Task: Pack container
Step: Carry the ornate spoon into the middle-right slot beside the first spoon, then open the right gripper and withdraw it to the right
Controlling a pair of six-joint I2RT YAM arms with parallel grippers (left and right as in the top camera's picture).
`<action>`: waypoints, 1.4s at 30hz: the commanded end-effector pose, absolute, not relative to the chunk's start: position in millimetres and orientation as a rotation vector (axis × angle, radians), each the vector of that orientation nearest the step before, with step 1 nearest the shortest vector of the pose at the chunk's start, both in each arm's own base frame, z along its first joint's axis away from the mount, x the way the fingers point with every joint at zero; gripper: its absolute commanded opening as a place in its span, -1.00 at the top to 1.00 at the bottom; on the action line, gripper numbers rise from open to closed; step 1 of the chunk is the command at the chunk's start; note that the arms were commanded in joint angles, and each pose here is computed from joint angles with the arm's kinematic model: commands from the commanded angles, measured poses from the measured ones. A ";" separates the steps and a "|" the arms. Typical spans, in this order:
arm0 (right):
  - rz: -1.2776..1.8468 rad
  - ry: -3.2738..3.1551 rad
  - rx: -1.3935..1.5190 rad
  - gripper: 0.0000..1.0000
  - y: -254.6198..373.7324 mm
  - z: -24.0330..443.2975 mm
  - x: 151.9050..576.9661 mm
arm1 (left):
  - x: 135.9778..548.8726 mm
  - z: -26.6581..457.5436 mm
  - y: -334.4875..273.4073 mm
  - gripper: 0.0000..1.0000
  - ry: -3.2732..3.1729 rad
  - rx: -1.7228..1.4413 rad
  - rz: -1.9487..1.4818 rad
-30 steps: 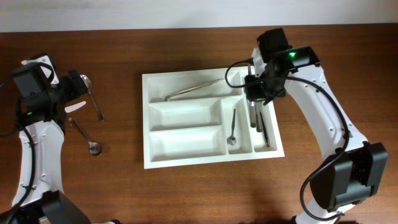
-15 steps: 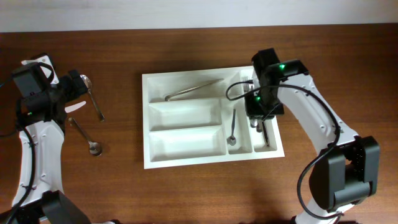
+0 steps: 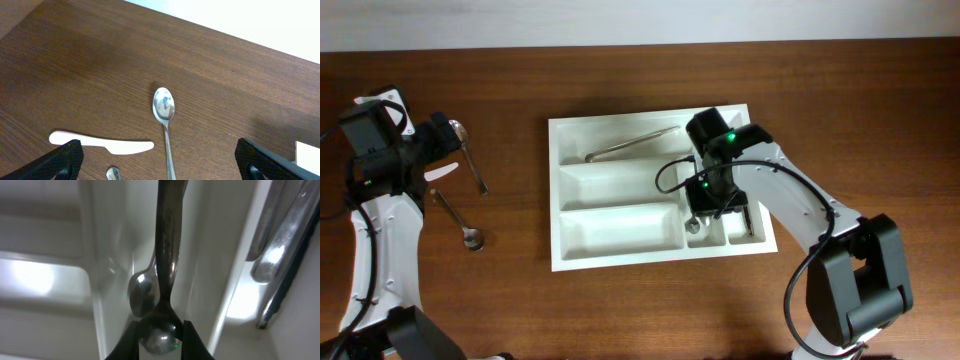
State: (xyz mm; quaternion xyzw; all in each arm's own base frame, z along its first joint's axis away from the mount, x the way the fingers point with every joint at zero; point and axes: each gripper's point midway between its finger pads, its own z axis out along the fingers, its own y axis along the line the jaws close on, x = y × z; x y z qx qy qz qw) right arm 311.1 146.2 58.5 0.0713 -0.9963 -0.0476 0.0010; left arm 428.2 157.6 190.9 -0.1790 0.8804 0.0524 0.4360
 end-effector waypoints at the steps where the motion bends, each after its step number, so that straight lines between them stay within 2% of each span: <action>1: -0.131 -3.136 0.190 0.41 144.6 56.1 308.9 | 431.0 197.5 162.2 -0.98 2.174 -0.449 0.140; 2: -0.131 -3.136 0.191 0.26 144.6 56.0 308.8 | 431.0 197.5 162.2 -0.98 2.174 -0.449 0.140; 7: -0.136 -3.157 0.212 0.22 145.8 60.7 315.3 | 431.0 197.5 162.2 -0.98 2.174 -0.449 0.140; 10: -0.148 -3.195 0.269 -0.01 149.7 71.3 327.2 | 431.0 197.5 162.2 -0.98 2.174 -0.449 0.140; 14: -0.077 -3.274 0.335 -0.05 146.1 95.5 349.7 | 431.0 197.5 162.2 -0.98 2.174 -0.449 0.140; 17: 0.081 -3.385 0.284 -0.24 126.4 125.2 378.4 | 431.0 197.5 162.2 -0.98 2.174 -0.449 0.140; 23: 0.160 -3.575 -0.016 -0.50 64.6 197.8 430.0 | 431.0 197.5 162.2 -0.98 2.174 -0.449 0.140; 28: 0.227 -3.651 -0.413 -0.69 -25.7 238.5 451.4 | 431.0 197.5 162.2 -0.98 2.174 -0.449 0.140; 36: 0.257 -3.542 -0.921 -0.98 -147.9 239.2 428.9 | 431.0 197.5 162.2 -0.98 2.174 -0.449 0.140; 42: 0.315 -3.467 -1.129 -0.97 -198.4 239.2 408.1 | 431.0 197.5 162.2 -0.98 2.174 -0.449 0.140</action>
